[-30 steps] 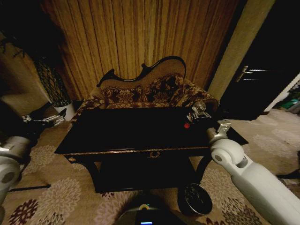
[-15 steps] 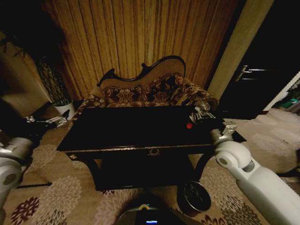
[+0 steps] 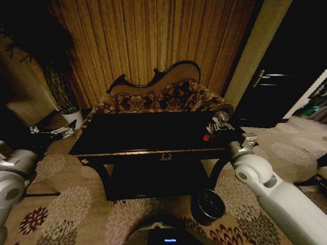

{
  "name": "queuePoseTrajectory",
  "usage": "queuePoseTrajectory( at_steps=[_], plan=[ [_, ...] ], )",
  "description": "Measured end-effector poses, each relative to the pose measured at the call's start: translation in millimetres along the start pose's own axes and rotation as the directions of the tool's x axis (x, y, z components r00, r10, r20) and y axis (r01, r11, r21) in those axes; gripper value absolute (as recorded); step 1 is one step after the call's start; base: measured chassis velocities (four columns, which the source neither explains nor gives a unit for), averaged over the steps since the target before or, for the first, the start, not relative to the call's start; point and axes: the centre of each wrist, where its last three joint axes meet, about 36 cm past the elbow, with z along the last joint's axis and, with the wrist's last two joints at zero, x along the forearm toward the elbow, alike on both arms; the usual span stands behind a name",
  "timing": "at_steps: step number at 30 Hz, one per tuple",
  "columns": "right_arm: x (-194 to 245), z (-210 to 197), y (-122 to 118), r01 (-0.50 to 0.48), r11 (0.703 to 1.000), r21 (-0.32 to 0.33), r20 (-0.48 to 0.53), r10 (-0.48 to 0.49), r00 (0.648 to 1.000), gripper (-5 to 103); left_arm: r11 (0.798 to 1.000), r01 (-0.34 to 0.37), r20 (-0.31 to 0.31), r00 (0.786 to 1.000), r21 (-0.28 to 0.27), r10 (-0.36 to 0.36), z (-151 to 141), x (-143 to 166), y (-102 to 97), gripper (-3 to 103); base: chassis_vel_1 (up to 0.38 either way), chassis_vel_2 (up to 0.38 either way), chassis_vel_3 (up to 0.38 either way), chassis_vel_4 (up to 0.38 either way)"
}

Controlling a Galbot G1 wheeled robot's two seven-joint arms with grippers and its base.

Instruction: Move to the front of the table and place the trash on the table into the trash bin.

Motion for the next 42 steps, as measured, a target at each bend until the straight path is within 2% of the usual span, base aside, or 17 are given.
queuePoseTrajectory(
  at_steps=[23,28,32,33,36,40,42],
  plan=[
    [7,21,10,-0.001,1.000,-0.009,-0.022,0.001,1.000,25,1.000,-0.006,0.006,1.000,0.023,0.005,7,2,-5.2,100,0.115,-0.108,-0.110,0.103],
    [0,54,5,-0.054,0.999,0.007,-0.092,0.054,0.994,25,0.999,0.000,0.006,1.000,0.035,0.000,10,6,-6.9,100,0.000,0.000,0.000,0.000],
    [-12,106,-6,-0.101,0.994,0.034,-0.193,0.106,0.975,25,0.999,0.002,0.012,1.000,0.043,-0.003,10,9,-9.3,100,0.000,0.000,0.000,0.000],
    [-12,106,-6,-0.101,0.994,0.034,-0.193,0.106,0.975,25,0.999,0.002,0.012,1.000,0.043,-0.003,10,9,-9.3,100,0.000,0.000,0.000,0.000],
    [-17,146,-13,-0.139,0.990,0.030,-0.277,0.142,0.950,25,0.999,0.006,0.018,1.000,0.048,-0.007,10,14,-11.4,100,0.000,0.000,0.000,0.000],
    [-22,173,-18,-0.166,0.985,0.035,-0.316,0.169,0.934,25,0.999,0.009,0.017,1.000,0.051,-0.010,10,17,-12.4,100,0.000,0.000,0.000,0.000],
    [-27,202,-25,-0.200,0.979,0.038,-0.365,0.200,0.909,25,0.999,0.009,0.017,1.000,0.051,-0.010,10,21,-12.6,100,0.000,0.000,0.000,0.000]
  ],
)
